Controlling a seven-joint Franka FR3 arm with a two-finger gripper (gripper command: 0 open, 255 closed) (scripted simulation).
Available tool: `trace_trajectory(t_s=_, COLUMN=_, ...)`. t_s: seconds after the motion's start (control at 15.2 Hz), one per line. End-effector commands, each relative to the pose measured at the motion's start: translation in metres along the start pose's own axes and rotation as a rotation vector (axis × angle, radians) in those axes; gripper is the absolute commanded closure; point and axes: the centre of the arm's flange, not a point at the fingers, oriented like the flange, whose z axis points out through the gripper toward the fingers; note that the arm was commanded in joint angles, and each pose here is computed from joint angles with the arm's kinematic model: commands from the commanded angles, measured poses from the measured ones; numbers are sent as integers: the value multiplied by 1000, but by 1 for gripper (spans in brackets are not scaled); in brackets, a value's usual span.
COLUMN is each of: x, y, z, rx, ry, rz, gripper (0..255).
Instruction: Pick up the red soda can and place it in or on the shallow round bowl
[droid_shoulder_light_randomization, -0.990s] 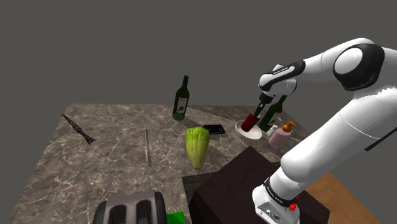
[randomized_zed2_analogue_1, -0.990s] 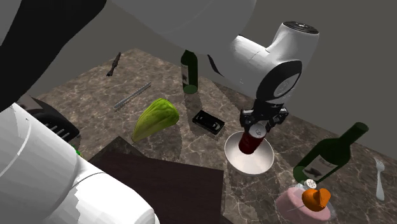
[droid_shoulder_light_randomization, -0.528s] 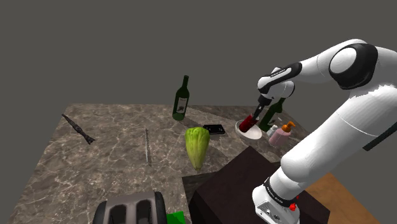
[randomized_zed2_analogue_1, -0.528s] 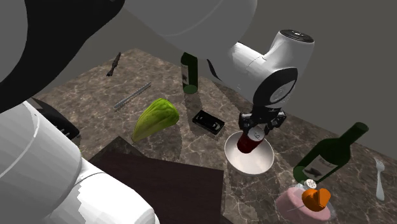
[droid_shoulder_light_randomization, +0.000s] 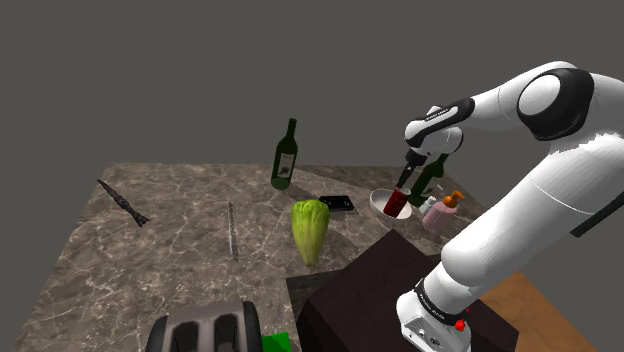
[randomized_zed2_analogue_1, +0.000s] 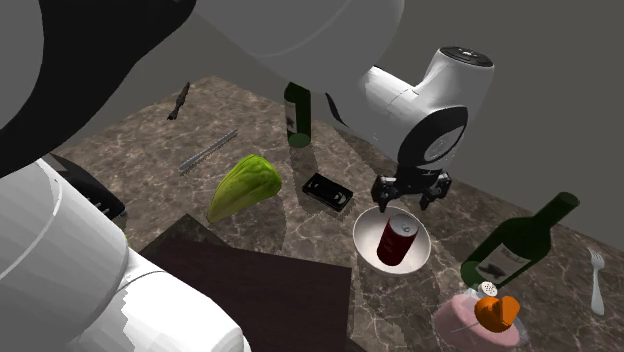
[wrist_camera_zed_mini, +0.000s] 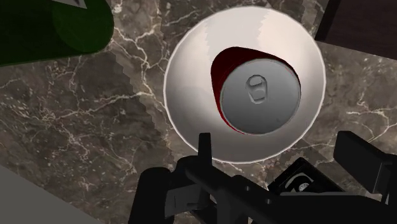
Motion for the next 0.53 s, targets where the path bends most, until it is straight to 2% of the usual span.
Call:
trace_trajectory(t_s=0.0, x=0, y=0, z=0, rx=0, ry=0, rz=0, gripper=0)
trace_trajectory(t_s=0.26, x=0, y=0, z=-50, rx=0, ry=0, rz=0, gripper=0)
trace_trajectory(t_s=0.46, x=0, y=0, z=-50, rx=0, ry=0, rz=0, gripper=0)
